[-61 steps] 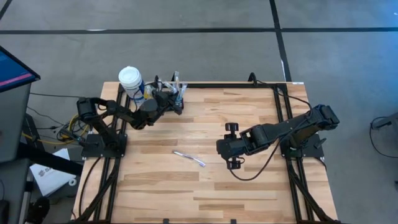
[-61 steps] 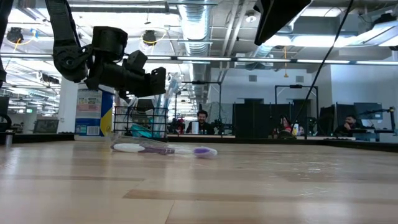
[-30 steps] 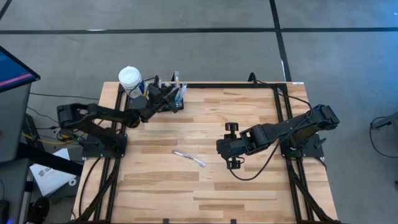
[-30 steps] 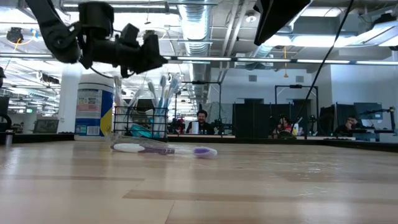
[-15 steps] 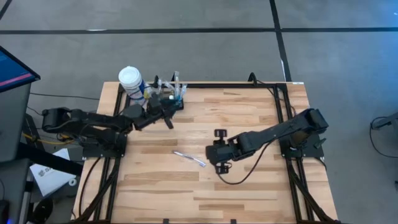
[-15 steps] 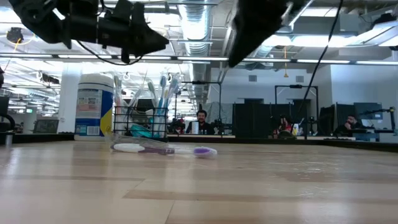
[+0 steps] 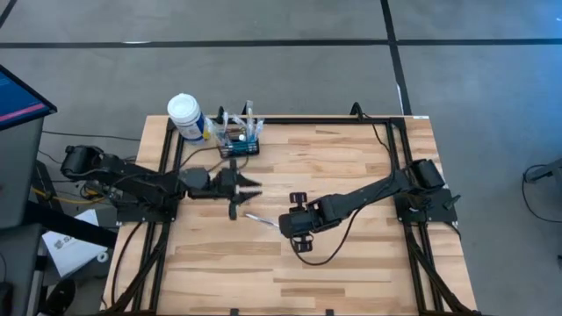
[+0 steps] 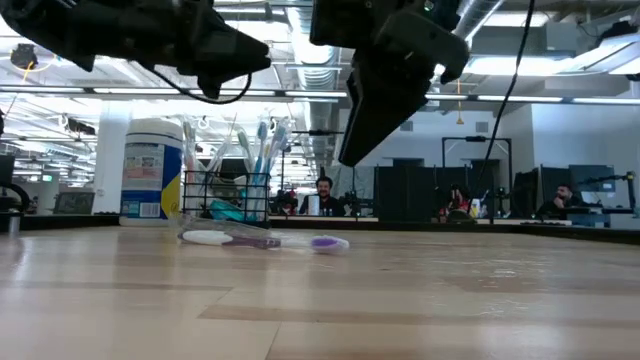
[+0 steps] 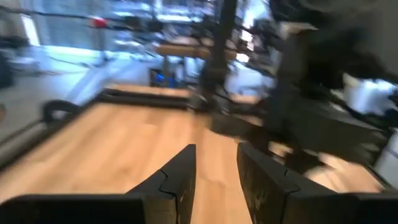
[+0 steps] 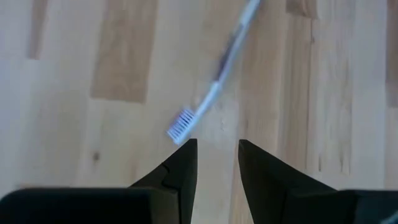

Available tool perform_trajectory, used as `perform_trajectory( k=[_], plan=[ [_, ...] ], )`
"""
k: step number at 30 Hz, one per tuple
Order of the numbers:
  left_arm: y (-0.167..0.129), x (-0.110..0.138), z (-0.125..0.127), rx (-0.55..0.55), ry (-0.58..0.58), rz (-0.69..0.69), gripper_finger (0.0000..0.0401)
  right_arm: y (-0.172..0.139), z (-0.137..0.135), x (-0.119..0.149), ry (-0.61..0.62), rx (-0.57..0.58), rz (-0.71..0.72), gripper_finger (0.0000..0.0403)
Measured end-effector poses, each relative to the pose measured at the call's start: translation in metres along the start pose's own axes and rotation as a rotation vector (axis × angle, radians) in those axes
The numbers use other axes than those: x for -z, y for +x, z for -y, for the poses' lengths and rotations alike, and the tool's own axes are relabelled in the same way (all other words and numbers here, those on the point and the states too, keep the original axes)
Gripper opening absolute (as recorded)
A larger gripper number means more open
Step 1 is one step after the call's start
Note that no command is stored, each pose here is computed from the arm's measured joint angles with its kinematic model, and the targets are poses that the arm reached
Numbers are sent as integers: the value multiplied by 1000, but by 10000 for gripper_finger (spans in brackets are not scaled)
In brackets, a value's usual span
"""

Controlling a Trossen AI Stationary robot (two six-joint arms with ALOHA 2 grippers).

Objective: Pick & Place toothbrushing station
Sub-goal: Put the purple toothbrush into the black wire organizer

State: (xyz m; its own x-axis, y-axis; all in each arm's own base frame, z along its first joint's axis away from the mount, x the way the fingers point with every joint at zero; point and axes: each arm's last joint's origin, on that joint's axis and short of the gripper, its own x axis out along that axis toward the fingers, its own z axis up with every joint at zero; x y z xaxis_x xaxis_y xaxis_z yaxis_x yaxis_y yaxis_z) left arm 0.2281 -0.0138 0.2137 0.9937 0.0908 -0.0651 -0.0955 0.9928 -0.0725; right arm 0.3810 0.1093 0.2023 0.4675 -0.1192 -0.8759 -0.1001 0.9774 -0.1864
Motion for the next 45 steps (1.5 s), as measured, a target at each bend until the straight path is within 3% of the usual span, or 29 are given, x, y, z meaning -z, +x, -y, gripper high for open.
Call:
perform_trajectory(
  k=[7,15,25,34,45],
  plan=[
    [9,30,24,98,32,-160,110,-2,7,0,23,12,0,107],
    [39,49,45,184,69,-286,110,0,24,1,60,36,-26,107],
    [72,58,58,171,130,-573,110,0,25,4,65,38,-56,107],
    [91,68,63,189,258,-677,111,-1,18,4,55,31,-53,107],
    [97,84,51,172,306,-729,110,-2,12,4,43,25,-49,107]
  ],
)
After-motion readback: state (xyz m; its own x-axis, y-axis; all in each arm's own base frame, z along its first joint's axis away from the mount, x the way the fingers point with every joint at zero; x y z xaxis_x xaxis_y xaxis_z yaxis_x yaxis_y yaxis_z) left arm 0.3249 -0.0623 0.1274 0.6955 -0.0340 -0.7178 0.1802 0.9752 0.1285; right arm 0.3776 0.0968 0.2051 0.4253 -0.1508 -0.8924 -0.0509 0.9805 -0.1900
